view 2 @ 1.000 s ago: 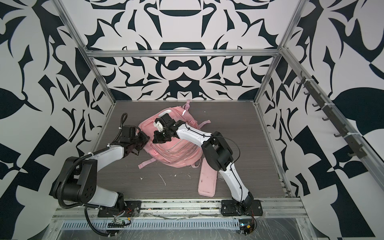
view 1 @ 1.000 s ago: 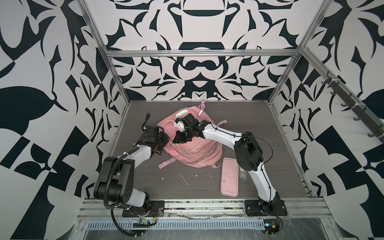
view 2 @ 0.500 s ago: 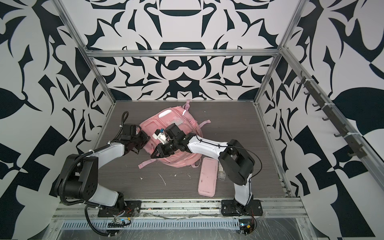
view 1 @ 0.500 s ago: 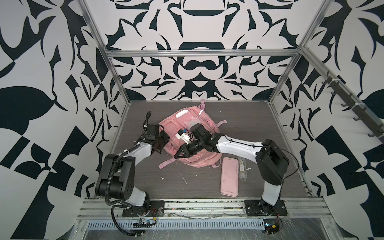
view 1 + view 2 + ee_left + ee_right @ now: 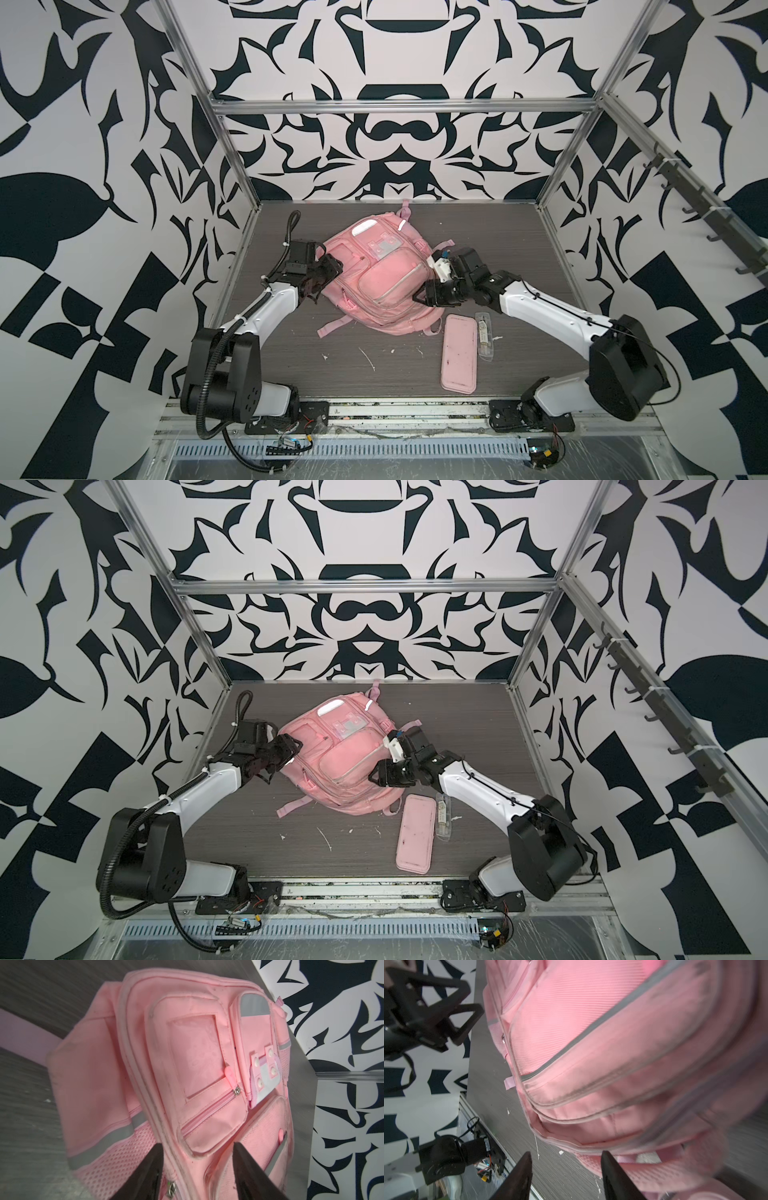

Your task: Pack the student bag

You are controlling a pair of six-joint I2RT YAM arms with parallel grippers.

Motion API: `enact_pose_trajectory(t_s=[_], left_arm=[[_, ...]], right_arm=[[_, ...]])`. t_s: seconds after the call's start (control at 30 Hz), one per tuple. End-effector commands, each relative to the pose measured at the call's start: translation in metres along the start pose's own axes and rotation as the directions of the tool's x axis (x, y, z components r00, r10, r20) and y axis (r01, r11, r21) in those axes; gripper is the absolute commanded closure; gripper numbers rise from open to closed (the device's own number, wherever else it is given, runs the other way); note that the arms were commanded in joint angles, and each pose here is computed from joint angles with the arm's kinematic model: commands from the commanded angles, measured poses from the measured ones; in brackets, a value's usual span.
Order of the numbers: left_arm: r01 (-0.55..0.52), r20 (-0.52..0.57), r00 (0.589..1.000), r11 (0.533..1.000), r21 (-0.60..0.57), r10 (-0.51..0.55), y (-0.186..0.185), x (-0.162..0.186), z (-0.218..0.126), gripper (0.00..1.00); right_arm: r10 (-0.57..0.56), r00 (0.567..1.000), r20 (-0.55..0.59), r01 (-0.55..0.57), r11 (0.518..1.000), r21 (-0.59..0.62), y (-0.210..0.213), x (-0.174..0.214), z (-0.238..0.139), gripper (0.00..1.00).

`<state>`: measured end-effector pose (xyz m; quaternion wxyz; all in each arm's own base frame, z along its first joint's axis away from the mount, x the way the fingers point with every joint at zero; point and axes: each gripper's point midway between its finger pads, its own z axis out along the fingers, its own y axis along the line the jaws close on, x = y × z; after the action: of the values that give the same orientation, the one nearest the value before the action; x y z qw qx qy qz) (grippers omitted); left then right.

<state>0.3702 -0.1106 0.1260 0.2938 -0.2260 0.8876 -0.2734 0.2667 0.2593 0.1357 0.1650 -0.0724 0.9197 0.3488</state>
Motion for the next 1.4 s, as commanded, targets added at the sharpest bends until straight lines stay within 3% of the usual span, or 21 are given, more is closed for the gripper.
enact_pose_trajectory(t_s=[0.0, 0.13, 0.23, 0.43, 0.6, 0.7, 0.83, 0.97, 1.1, 1.37], left_arm=[[-0.067, -0.022, 0.998, 0.998, 0.006, 0.067, -0.012, 0.001, -0.011, 0.39], [-0.196, -0.074, 0.977, 0.979, 0.05, 0.199, -0.041, 0.02, -0.016, 0.37], [-0.3, -0.119, 0.944, 0.95, 0.089, 0.309, -0.061, 0.053, -0.016, 0.37], [-0.491, -0.242, 0.808, 0.841, 0.226, 0.537, -0.091, 0.142, -0.015, 0.36], [-0.526, -0.33, 0.704, 0.774, 0.353, 0.629, -0.103, 0.206, -0.016, 0.36], [-0.558, -0.344, 0.612, 0.697, 0.45, 0.712, -0.115, 0.244, -0.021, 0.36], [-0.534, -0.375, 0.532, 0.645, 0.547, 0.759, -0.123, 0.284, -0.023, 0.36], [-0.516, -0.415, 0.48, 0.632, 0.579, 0.773, -0.121, 0.311, -0.017, 0.39], [-0.497, -0.458, 0.432, 0.629, 0.598, 0.777, -0.117, 0.329, -0.01, 0.4], [-0.487, -0.488, 0.395, 0.627, 0.608, 0.779, -0.116, 0.346, 0.0, 0.48]], right_arm=[[0.038, 0.998, 0.043, -0.043, 0.99, 0.131, -0.029, 0.009, -0.02, 0.41], [0.088, 0.992, 0.091, -0.106, 0.971, 0.213, -0.051, 0.023, -0.036, 0.4], [0.129, 0.984, 0.123, -0.156, 0.956, 0.249, -0.065, 0.037, -0.046, 0.39], [0.221, 0.967, 0.123, -0.25, 0.907, 0.339, -0.097, 0.078, -0.054, 0.38], [0.236, 0.965, 0.111, -0.26, 0.878, 0.401, -0.108, 0.106, -0.057, 0.36], [0.257, 0.959, 0.117, -0.282, 0.86, 0.424, -0.116, 0.118, -0.061, 0.33], [0.281, 0.953, 0.108, -0.3, 0.853, 0.426, -0.122, 0.132, -0.059, 0.22], [0.293, 0.952, 0.086, -0.301, 0.859, 0.413, -0.123, 0.143, -0.051, 0.21], [0.308, 0.95, 0.053, -0.308, 0.895, 0.322, -0.111, 0.148, -0.036, 0.2], [0.343, 0.938, 0.055, -0.345, 0.904, 0.253, -0.113, 0.158, -0.026, 0.18]])
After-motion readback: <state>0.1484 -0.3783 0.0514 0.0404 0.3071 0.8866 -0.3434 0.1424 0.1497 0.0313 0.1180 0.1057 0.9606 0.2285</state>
